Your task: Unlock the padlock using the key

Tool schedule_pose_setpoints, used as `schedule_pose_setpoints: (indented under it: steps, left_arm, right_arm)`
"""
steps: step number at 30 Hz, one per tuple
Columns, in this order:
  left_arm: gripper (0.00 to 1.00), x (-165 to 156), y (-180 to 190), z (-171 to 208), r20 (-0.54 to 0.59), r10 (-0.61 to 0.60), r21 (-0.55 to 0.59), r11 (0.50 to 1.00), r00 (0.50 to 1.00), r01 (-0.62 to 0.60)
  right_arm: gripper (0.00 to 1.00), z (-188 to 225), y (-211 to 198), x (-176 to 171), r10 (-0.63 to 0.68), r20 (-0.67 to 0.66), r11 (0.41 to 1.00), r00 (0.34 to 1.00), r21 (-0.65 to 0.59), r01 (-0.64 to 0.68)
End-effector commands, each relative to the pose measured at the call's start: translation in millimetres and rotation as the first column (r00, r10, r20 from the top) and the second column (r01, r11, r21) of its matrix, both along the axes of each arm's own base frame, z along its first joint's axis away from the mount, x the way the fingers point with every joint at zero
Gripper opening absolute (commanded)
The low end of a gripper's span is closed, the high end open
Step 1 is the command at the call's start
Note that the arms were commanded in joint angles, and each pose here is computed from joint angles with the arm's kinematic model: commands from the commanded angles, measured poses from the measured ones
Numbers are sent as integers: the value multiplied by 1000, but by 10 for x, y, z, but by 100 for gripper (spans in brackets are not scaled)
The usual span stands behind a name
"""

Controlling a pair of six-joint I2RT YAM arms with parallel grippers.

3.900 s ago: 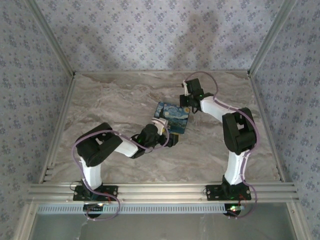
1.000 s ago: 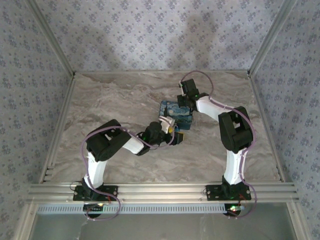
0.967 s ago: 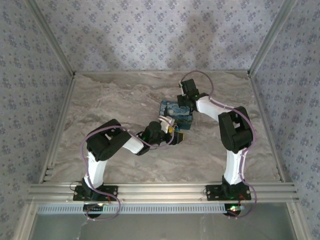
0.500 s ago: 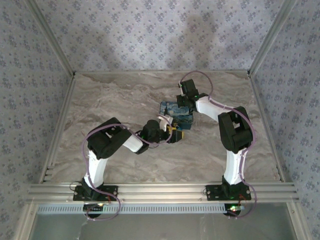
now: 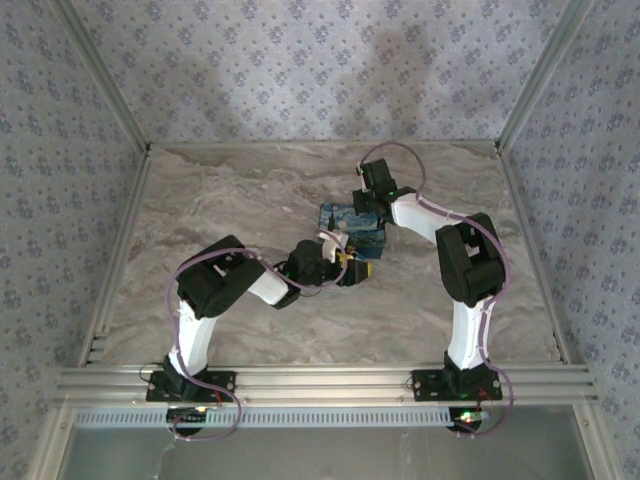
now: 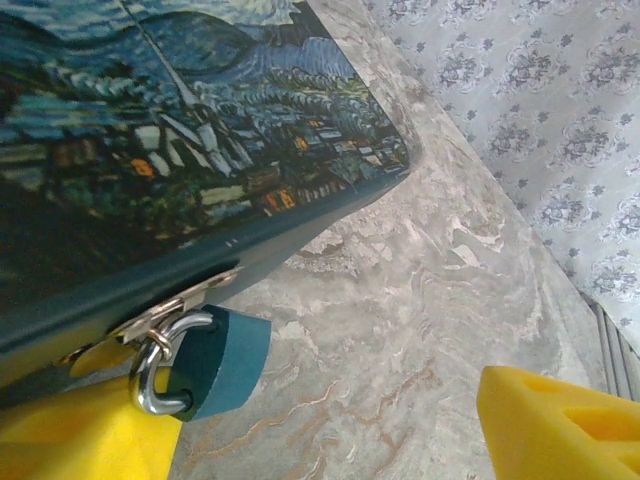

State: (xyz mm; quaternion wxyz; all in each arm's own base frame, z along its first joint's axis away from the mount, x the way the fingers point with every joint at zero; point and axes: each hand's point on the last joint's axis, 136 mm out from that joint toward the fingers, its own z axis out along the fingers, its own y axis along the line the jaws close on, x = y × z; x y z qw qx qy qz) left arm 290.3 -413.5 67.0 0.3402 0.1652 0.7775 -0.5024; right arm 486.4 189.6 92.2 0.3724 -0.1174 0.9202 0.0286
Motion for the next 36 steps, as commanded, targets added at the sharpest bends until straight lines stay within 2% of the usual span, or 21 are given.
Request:
schedule_pose_setpoints:
  steps: [1, 6, 14, 18, 24, 26, 28, 33, 36]
  left_arm:
    - [74, 138, 1, 217, 63, 58, -91, 994, 996, -52]
    - [77, 101, 125, 245, 64, 104, -140, 986, 993, -94]
    - [82, 54, 72, 204, 55, 77, -134, 989, 995, -69]
    - [73, 38, 9, 210, 34, 50, -167, 985, 998, -43]
    - [66, 34, -23, 225, 2, 41, -219, 975, 999, -40]
    - [69, 37, -21, 225, 1, 44, -220, 975, 999, -43]
    - [78, 57, -7, 183, -11, 61, -203, 977, 998, -62]
    - [80, 87, -20, 82, -29, 89, -165, 982, 996, -93]
    - [78, 99, -59, 10, -53, 94, -140, 985, 994, -100]
  right_arm:
    - [0, -351, 115, -400, 63, -163, 998, 985, -13, -66]
    - [0, -339, 110, -399, 63, -161, 998, 985, -16, -66]
    - [0, -309, 133, -387, 60, -158, 998, 986, -2, -61]
    - [0, -292, 145, -385, 64, -156, 998, 986, -8, -66]
    - [0, -299, 136, -399, 61, -159, 998, 985, -9, -63]
    - [0, -306, 135, -397, 60, -159, 998, 985, -9, -62]
    - [0, -315, 137, -403, 59, -160, 998, 985, -7, -61]
    - [0, -309, 146, -398, 61, -157, 998, 986, -5, -62]
    - [0, -303, 153, -396, 61, -156, 998, 986, -2, -62]
